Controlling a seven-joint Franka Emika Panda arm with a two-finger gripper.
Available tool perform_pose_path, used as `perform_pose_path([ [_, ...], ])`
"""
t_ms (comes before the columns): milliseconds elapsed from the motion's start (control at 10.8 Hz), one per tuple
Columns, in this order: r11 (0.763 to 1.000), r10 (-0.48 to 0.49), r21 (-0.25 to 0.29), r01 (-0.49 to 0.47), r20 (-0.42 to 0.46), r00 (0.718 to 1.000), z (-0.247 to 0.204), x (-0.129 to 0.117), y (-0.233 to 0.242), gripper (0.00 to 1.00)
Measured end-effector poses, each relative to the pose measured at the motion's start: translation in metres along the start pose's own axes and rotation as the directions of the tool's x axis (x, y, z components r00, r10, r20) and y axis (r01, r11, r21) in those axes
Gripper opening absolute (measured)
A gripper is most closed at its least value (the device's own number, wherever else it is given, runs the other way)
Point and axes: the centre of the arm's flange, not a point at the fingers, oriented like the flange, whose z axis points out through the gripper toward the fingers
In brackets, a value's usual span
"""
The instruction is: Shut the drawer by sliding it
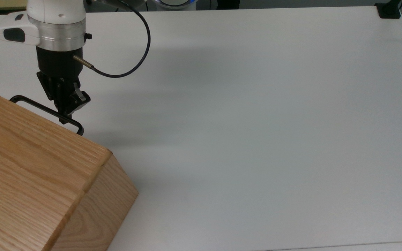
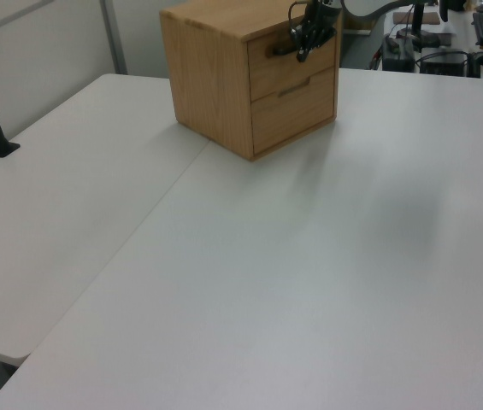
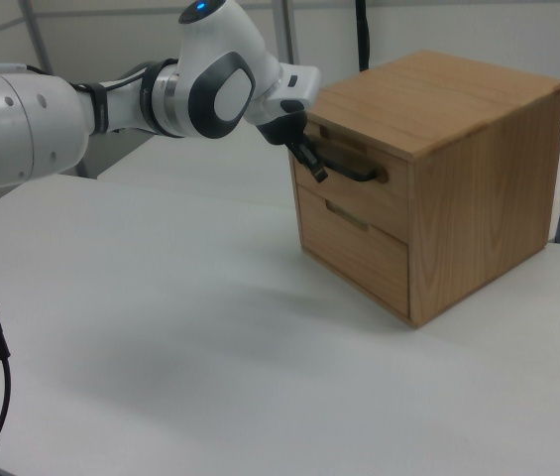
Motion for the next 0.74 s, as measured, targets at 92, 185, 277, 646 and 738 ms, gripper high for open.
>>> perform_pose_path([
  [92, 1.0, 0.0, 0.0, 0.0, 0.0, 1.0, 0.0, 0.0, 0.0, 0.04],
  [185, 1.0, 0.0, 0.0, 0.0, -0.001, 1.0, -0.001, 0.0, 0.0, 0.04],
  [277, 1.0, -0.008, -0.009, 0.008, 0.005, 1.0, -0.003, -0.001, 0.001, 0.05],
  [646, 0.976, -0.178, -0.075, 0.203, 0.261, 0.949, -0.068, -0.041, -0.01, 0.05],
  [738, 0.968, -0.199, -0.082, 0.237, 0.319, 0.926, -0.09, -0.054, -0.013, 0.07],
])
